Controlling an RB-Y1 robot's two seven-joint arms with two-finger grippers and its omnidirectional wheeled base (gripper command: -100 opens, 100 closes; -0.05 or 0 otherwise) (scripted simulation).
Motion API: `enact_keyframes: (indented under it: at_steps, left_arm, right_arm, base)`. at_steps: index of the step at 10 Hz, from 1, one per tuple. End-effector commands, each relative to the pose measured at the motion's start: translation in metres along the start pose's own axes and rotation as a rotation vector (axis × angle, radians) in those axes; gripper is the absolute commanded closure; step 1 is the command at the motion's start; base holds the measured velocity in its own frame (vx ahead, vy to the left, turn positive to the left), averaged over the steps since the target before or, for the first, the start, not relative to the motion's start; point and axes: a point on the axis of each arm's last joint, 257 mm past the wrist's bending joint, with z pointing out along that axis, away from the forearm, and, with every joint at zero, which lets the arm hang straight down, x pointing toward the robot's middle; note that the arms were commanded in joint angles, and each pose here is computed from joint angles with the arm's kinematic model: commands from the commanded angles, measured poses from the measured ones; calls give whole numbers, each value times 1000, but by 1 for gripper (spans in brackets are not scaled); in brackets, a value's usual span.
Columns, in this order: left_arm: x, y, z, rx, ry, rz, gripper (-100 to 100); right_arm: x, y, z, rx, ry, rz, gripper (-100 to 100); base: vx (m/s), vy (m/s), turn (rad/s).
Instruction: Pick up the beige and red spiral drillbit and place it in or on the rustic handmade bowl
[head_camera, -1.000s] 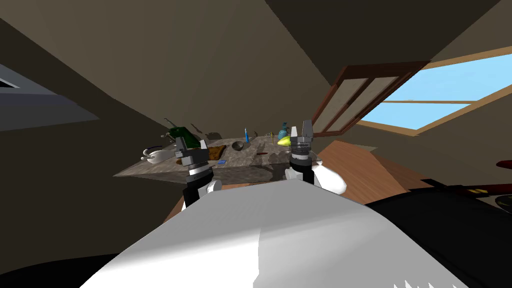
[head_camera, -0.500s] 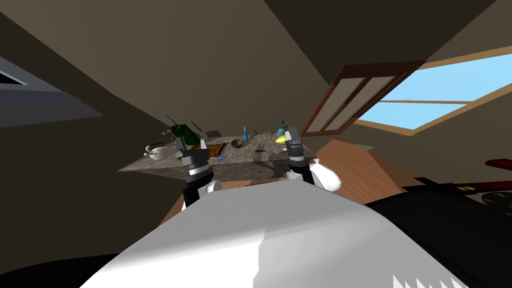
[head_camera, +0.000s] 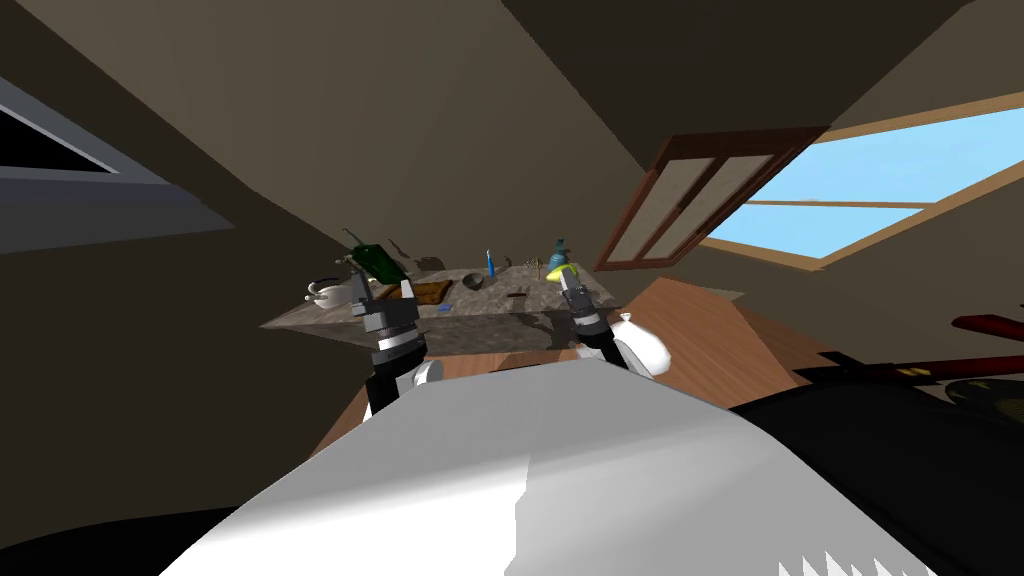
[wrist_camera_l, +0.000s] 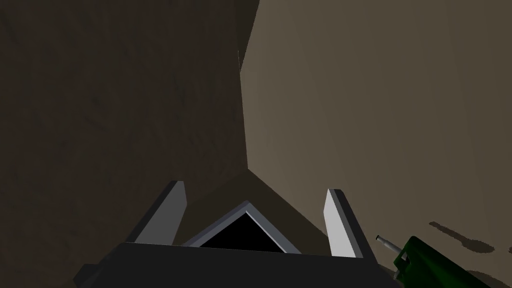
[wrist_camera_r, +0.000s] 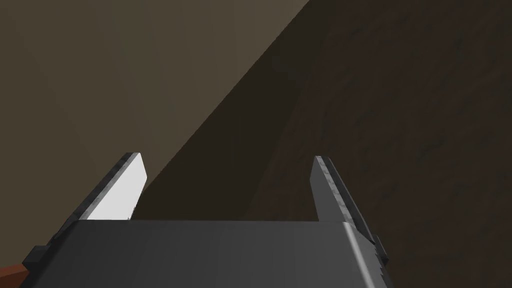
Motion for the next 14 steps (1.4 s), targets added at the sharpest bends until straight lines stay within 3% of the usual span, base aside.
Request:
enact_keyframes:
  at_steps: [1, 3, 4, 7, 8, 9, 10, 11, 12, 13, 14]
  left_arm:
    - [0, 0, 0, 0, 0, 0, 0]
    - [0, 0, 0, 0, 0, 0, 0]
    - [0, 0, 0, 0, 0, 0, 0]
    - [0, 0, 0, 0, 0, 0, 0]
    - [0, 0, 0, 0, 0, 0, 0]
    - [0, 0, 0, 0, 0, 0, 0]
    - [0, 0, 0, 0, 0, 0, 0]
    - [0, 0, 0, 0, 0, 0, 0]
    - [0, 0, 0, 0, 0, 0, 0]
    - [0, 0, 0, 0, 0, 0, 0]
    - [0, 0, 0, 0, 0, 0, 0]
  right_arm:
    - [7, -9, -5, 24, 36, -9, -100]
    - [33, -46, -24, 119, 146, -44, -100]
    - [34, -46, -25, 116, 163, -51, -100]
    - [57, -85, -52, 213, 286, -103, -100]
    - [57, -86, -54, 211, 297, -109, -100]
    - [66, -106, -70, 259, 355, -137, -100]
    - [67, -106, -71, 257, 368, -144, -100]
    - [74, -126, -89, 303, 428, -177, -100]
    - [74, -126, -90, 301, 440, -184, -100]
    - [79, -146, -110, 344, 504, -222, -100]
    - [78, -147, -111, 342, 513, -228, -100]
  base:
    - [-109, -36, 25]
    - [-161, -49, 60]
    - [-152, -37, 33]
    - [-138, -24, 53]
    - [-116, -23, 40]
    - [-138, -23, 81]
    - [-112, -19, 47]
    - [-107, 4, 100]
    - [-89, 3, 43]
    - [-103, 1, 120]
    - [-87, 0, 42]
